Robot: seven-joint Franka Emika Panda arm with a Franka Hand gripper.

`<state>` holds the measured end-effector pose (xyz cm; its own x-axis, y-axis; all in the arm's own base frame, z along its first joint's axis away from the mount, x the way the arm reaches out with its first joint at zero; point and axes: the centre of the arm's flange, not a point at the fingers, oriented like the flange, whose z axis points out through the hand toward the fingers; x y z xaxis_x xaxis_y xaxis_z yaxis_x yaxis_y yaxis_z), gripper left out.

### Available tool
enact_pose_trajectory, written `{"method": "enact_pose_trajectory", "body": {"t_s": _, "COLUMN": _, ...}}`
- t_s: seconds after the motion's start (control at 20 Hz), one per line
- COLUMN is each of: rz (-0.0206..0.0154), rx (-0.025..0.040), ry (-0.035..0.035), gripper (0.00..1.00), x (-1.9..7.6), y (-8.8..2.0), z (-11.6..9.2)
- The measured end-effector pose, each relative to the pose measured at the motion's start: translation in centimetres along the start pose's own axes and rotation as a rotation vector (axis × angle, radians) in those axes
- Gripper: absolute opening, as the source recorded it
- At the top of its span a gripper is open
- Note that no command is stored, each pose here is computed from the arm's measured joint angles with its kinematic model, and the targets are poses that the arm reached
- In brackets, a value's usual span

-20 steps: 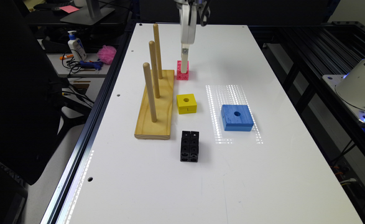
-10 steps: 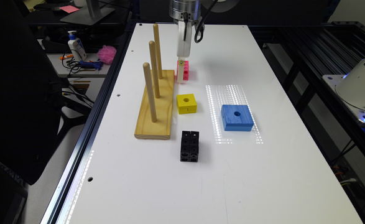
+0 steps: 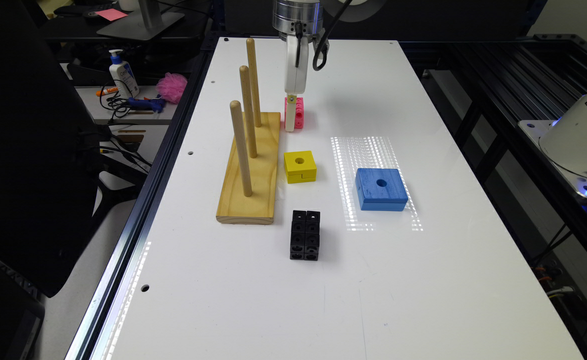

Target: Pick up pink block.

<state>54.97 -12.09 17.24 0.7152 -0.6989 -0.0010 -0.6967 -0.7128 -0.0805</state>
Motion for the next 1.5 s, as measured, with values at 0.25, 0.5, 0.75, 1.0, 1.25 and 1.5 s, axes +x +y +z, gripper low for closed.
{"method": "enact_pose_trajectory", "body": {"t_s": 0.25, "rz": 0.0007, "rx": -0.0013, "ry": -0.0012, "gripper": 0.0, "x": 0.01, "y": 0.1, "z": 0.0}}
{"method": "enact_pose_trajectory", "body": {"t_s": 0.5, "rz": 0.0007, "rx": -0.0022, "ry": -0.0015, "gripper": 0.0, "x": 0.03, "y": 0.1, "z": 0.0}}
{"method": "enact_pose_trajectory", "body": {"t_s": 0.75, "rz": 0.0004, "rx": -0.0026, "ry": -0.0013, "gripper": 0.0, "x": 0.03, "y": 0.1, "z": 0.0}}
{"method": "enact_pose_trajectory", "body": {"t_s": 1.0, "rz": -0.0003, "rx": -0.0062, "ry": 0.0034, "gripper": 0.0, "x": 0.27, "y": 0.0, "z": -1.6}}
{"method": "enact_pose_trajectory", "body": {"t_s": 1.25, "rz": -0.0043, "rx": -0.0149, "ry": 0.0046, "gripper": 0.0, "x": 0.39, "y": -0.2, "z": -4.4}}
{"method": "enact_pose_trajectory", "body": {"t_s": 1.5, "rz": -0.0078, "rx": -0.0263, "ry": 0.0045, "gripper": 0.0, "x": 0.28, "y": -0.4, "z": -7.7}}
